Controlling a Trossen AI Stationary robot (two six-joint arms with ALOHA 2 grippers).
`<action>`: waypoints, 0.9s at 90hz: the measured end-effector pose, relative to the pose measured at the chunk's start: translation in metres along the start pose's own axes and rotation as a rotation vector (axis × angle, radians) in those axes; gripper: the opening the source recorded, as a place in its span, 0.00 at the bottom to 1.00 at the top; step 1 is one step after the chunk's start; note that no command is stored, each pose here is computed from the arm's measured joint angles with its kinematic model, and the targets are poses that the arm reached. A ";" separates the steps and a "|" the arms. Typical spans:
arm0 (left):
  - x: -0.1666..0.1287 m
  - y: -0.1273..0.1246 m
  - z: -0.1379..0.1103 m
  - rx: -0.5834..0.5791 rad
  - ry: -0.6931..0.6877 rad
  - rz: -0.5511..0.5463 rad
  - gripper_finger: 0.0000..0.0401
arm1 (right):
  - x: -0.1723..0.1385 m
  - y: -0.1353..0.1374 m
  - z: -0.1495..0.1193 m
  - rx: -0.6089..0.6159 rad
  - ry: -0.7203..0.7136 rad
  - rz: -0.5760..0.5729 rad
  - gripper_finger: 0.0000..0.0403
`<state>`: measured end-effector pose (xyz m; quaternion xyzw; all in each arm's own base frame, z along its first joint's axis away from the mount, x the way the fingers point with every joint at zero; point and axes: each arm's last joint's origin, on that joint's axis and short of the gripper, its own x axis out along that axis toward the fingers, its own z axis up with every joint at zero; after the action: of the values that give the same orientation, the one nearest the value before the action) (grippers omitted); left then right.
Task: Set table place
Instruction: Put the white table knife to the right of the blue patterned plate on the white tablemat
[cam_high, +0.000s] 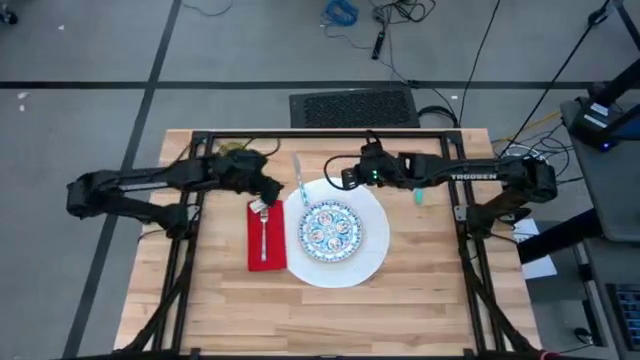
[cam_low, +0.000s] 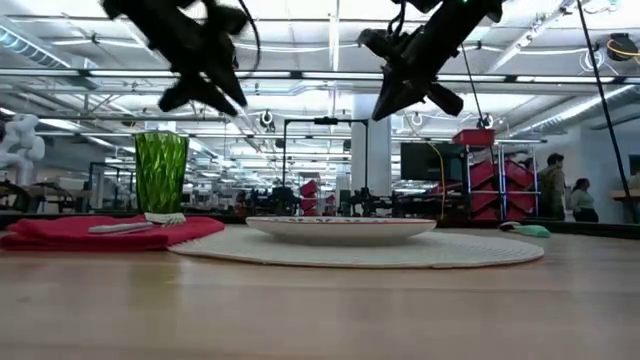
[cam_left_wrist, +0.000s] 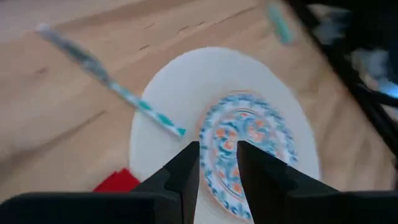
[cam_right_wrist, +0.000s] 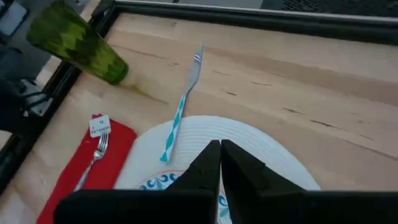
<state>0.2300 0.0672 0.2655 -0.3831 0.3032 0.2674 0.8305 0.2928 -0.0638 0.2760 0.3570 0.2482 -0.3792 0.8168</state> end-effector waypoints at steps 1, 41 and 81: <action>0.002 0.000 0.001 -0.007 0.004 0.006 0.23 | -0.001 -0.001 0.000 -0.002 0.004 -0.006 0.00; 0.051 -0.009 0.058 -0.093 0.028 0.108 0.30 | -0.041 -0.032 -0.007 -0.163 0.088 -0.230 0.00; 0.051 -0.017 0.077 0.007 0.018 -0.048 0.42 | -0.048 -0.035 -0.007 -0.145 0.104 -0.220 0.00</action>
<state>0.2994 0.1299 0.2779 -0.3897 0.3025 0.2430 0.8352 0.2359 -0.0535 0.2905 0.2871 0.3546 -0.4286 0.7799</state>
